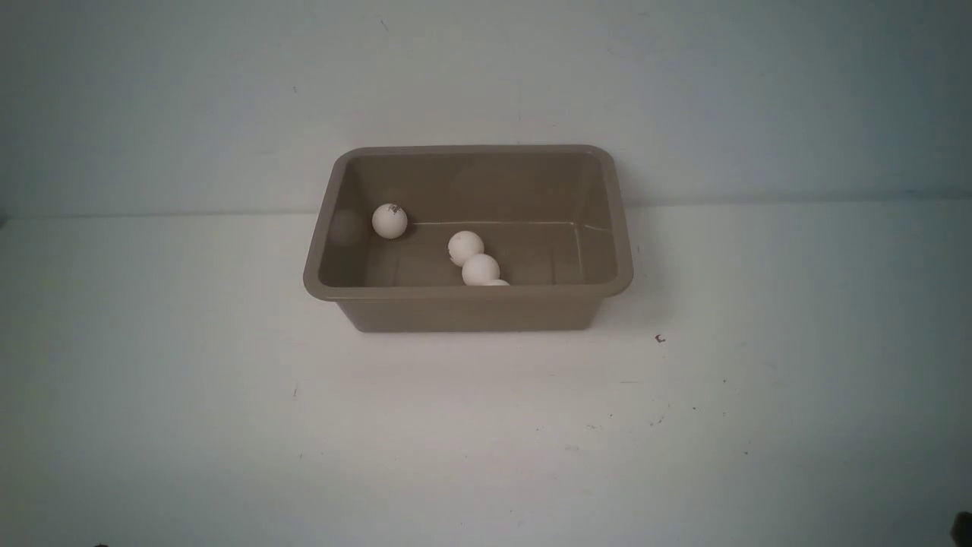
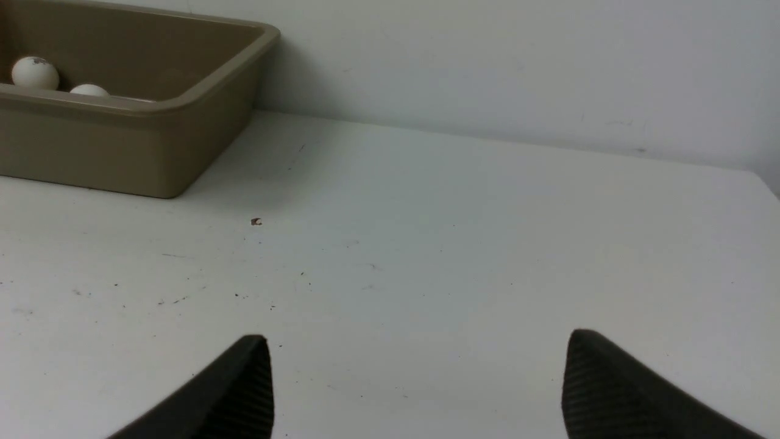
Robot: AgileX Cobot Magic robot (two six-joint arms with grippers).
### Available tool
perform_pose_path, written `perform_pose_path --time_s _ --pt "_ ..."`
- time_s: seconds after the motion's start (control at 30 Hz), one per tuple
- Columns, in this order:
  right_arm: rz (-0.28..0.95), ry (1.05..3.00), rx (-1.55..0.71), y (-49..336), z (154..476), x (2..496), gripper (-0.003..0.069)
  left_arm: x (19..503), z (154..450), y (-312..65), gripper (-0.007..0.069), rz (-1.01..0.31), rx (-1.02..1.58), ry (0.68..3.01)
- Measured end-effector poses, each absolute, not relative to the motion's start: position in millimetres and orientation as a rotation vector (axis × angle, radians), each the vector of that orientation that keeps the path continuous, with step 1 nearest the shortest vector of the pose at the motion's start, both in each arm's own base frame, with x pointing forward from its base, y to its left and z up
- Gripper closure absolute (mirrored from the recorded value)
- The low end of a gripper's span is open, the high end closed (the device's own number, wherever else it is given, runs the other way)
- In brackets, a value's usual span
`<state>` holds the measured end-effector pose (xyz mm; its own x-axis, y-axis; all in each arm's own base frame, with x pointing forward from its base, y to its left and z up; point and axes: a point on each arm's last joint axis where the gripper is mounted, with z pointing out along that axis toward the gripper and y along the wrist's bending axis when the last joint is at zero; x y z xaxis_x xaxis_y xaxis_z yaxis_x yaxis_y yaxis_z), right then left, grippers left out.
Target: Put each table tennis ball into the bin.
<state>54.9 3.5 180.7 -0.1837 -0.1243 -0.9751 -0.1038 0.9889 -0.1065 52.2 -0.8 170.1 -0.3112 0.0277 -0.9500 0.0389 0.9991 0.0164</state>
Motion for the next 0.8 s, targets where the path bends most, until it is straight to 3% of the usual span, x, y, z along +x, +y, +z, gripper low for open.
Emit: perform_pose_path --time_s 0.6,0.8 --pt "-0.019 1.759 -0.169 3.5 180.6 54.9 0.0080 52.2 170.1 -0.2 0.0042 -0.003 0.037 1.888" --pt "-0.077 1.765 -0.098 -0.9 180.6 55.0 0.0080 52.1 170.1 2.7 0.0042 0.034 -0.015 1.887"
